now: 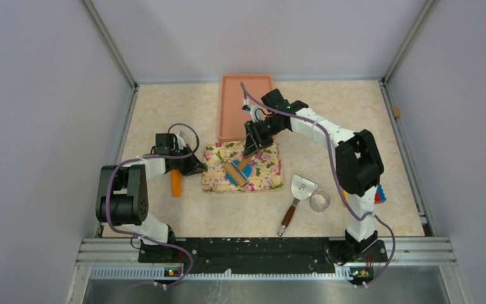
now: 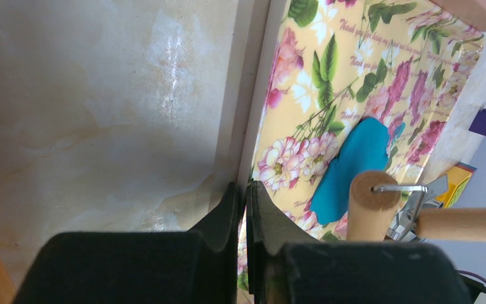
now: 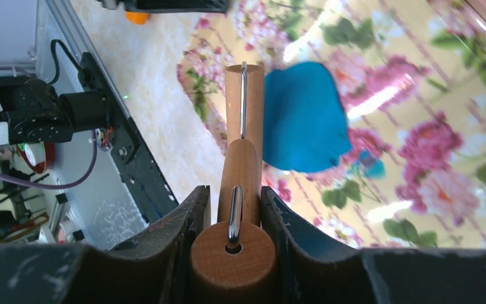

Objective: Roll out the dumpling wrappers from the dough

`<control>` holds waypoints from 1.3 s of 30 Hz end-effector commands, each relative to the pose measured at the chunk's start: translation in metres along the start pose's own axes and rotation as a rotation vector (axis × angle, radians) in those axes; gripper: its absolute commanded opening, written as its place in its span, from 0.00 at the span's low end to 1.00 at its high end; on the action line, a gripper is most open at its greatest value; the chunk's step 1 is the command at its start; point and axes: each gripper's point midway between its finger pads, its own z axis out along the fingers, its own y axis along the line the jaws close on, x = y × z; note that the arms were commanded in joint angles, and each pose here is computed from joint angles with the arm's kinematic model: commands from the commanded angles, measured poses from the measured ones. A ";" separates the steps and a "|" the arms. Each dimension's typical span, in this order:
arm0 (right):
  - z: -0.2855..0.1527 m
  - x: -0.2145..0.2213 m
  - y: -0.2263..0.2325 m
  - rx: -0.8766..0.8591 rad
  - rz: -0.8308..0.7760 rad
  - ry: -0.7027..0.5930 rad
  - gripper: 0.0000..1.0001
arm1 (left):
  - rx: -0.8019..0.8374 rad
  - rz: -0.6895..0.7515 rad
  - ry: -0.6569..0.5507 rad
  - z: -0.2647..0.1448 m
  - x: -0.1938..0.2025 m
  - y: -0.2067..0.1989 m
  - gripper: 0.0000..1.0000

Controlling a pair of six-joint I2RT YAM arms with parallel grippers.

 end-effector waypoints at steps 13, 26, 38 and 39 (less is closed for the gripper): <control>-0.009 0.026 -0.139 0.424 0.052 0.094 0.00 | -0.004 0.008 -0.078 -0.005 -0.020 -0.004 0.00; -0.053 0.054 -0.203 0.606 0.087 0.153 0.00 | 0.002 -0.002 -0.071 -0.001 -0.020 -0.003 0.00; -0.063 0.053 -0.217 0.649 0.089 0.150 0.00 | 0.001 0.000 -0.079 -0.003 -0.021 -0.003 0.00; -0.064 0.052 -0.217 0.650 0.087 0.147 0.00 | 0.000 0.001 -0.079 -0.003 -0.021 -0.003 0.00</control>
